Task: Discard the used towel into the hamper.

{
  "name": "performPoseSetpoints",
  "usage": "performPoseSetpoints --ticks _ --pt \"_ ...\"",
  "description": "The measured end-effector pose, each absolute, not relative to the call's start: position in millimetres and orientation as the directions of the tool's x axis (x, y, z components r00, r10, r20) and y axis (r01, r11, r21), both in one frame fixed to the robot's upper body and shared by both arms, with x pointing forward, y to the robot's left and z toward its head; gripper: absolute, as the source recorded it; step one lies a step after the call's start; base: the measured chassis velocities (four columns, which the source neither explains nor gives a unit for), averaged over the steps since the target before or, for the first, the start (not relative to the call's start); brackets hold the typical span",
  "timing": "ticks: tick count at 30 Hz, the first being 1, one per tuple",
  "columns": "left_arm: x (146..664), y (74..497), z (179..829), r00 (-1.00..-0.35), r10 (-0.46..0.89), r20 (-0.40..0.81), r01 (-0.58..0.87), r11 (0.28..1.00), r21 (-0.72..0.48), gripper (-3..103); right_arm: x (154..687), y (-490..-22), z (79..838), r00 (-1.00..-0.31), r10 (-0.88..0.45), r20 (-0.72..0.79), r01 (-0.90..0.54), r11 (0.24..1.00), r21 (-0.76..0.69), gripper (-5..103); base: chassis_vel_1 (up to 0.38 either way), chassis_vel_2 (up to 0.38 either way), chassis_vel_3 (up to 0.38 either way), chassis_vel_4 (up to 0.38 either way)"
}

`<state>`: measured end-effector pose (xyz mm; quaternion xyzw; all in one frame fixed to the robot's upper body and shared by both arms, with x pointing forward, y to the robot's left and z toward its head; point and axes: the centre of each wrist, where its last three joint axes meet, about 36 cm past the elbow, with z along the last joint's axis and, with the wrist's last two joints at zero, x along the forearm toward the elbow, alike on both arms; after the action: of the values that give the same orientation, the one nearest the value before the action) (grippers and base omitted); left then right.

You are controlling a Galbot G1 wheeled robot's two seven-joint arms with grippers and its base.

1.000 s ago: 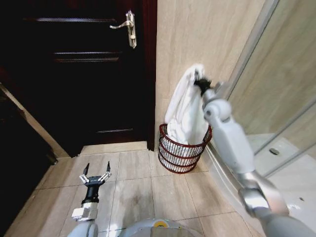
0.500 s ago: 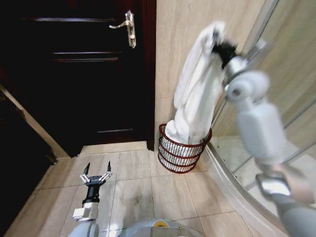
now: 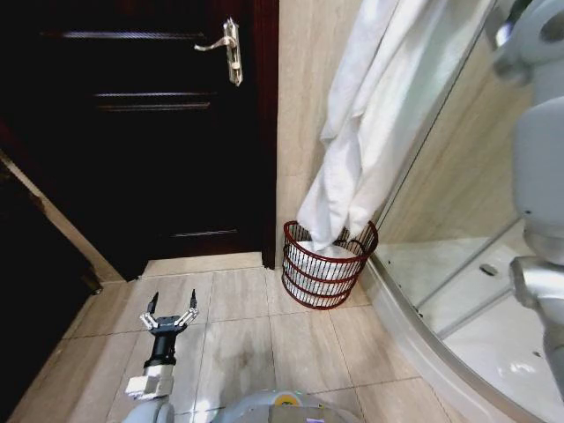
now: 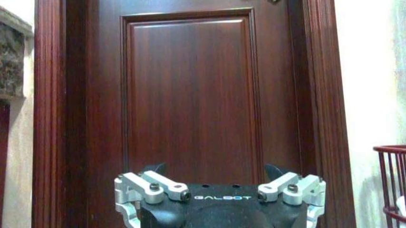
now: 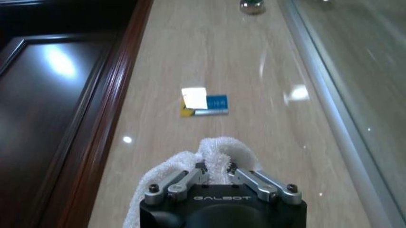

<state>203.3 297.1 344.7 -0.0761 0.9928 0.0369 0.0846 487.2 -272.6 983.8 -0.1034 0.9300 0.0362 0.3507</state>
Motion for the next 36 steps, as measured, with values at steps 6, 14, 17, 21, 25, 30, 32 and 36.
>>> performPoseSetpoints --ticks 6,14,17,21,25,30,32,36 --pt "205.2 296.8 346.5 -0.974 -0.141 -0.178 -0.154 0.986 0.066 100 487.9 -273.4 998.3 -0.733 -0.171 -0.658 -0.217 0.976 -0.011 12 0.000 0.000 0.000 0.000" --pt "203.3 297.9 347.1 -0.973 -0.144 -0.179 -0.158 0.985 0.069 100 511.9 -270.9 960.2 -0.776 -0.178 -0.605 -0.219 0.976 -0.007 12 0.000 0.000 0.000 0.000" --pt "202.9 298.3 346.2 -0.973 -0.146 -0.178 -0.160 0.985 0.068 100 519.4 -270.8 952.8 -0.778 -0.176 -0.604 -0.213 0.977 -0.010 12 0.000 0.000 0.000 0.000" --pt "203.5 298.5 344.7 -0.973 -0.148 -0.177 -0.162 0.985 0.066 100 528.6 -266.4 942.6 -0.786 -0.179 -0.591 -0.218 0.976 -0.005 12 0.000 0.000 0.000 0.000" --pt "204.8 299.8 343.9 -0.972 -0.154 -0.179 -0.168 0.984 0.066 100 531.0 -261.9 914.0 -0.803 -0.194 -0.564 -0.233 0.972 -0.002 12 0.000 0.000 0.000 0.000" --pt "204.3 301.4 342.0 -0.971 -0.161 -0.175 -0.174 0.983 0.062 100 527.9 -259.2 846.4 -0.842 -0.213 -0.495 -0.251 0.968 0.011 12 0.000 0.000 0.000 0.000" --pt "204.1 301.6 341.2 -0.972 -0.161 -0.173 -0.174 0.983 0.062 100 526.1 -258.5 833.7 -0.849 -0.217 -0.483 -0.253 0.967 0.011 12 0.000 0.000 0.000 0.000" --pt "204.3 301.7 338.1 -0.972 -0.163 -0.167 -0.175 0.983 0.061 100 521.7 -257.6 816.7 -0.857 -0.219 -0.467 -0.255 0.967 0.014 12 0.000 0.000 0.000 0.000"
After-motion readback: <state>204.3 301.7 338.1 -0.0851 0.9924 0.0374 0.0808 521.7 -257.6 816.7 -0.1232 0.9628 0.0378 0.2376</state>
